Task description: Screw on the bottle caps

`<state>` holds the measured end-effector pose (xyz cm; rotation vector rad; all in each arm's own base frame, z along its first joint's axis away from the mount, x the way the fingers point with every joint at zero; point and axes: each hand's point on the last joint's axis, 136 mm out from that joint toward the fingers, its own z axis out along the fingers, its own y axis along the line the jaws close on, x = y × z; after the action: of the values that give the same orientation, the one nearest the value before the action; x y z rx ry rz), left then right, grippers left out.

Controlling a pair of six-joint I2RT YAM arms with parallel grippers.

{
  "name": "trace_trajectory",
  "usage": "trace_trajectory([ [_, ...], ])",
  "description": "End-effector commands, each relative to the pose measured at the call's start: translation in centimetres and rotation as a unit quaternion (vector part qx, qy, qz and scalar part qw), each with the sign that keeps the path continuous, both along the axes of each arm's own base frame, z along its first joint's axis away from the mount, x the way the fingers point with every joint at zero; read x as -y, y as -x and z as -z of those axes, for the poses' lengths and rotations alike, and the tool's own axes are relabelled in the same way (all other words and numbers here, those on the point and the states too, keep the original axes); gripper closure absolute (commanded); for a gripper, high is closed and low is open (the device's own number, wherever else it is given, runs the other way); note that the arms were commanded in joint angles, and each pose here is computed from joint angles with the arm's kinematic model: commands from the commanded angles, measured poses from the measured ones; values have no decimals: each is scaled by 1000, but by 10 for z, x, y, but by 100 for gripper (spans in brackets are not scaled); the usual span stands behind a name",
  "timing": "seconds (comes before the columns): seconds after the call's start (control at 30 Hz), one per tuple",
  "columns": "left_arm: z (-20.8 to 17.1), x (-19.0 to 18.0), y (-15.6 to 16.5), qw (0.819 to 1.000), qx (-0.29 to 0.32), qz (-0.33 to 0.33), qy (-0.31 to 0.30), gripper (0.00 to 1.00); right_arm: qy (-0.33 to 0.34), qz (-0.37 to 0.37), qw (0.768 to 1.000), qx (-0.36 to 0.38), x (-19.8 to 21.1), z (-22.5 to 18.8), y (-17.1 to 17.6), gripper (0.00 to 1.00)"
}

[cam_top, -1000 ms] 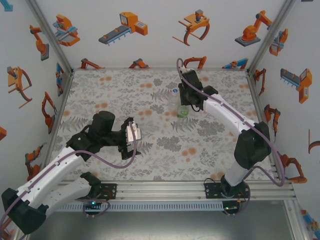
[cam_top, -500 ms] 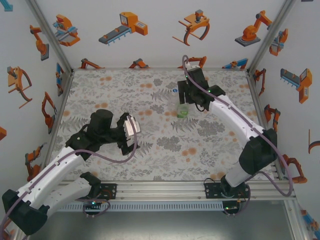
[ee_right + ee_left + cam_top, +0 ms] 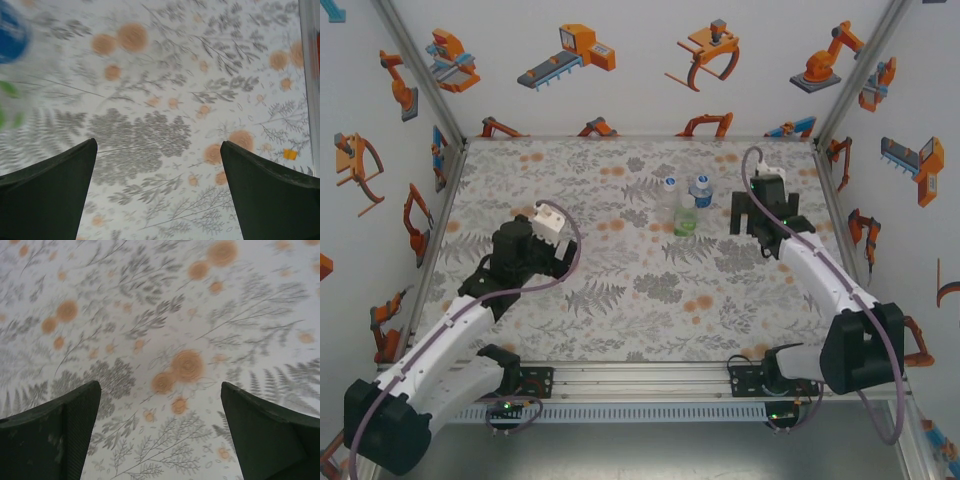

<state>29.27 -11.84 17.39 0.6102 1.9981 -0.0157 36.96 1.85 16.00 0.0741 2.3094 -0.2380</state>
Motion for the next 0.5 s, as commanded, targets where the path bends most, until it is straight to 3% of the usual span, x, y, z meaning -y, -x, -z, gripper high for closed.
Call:
trace_trajectory([
  [0.0, -7, -43, -17, 990, 74, -118, 2, 3, 26, 30, 997, 68, 30, -2, -8, 1],
  [0.23, 44, -84, -30, 979, 89, -179, 48, 3, 27, 48, 992, 115, 61, 43, -13, 1],
  [0.47, 52, -80, -61, 982, 100, -134, 90, 3, -15, 19, 984, 178, 52, 53, -23, 1],
])
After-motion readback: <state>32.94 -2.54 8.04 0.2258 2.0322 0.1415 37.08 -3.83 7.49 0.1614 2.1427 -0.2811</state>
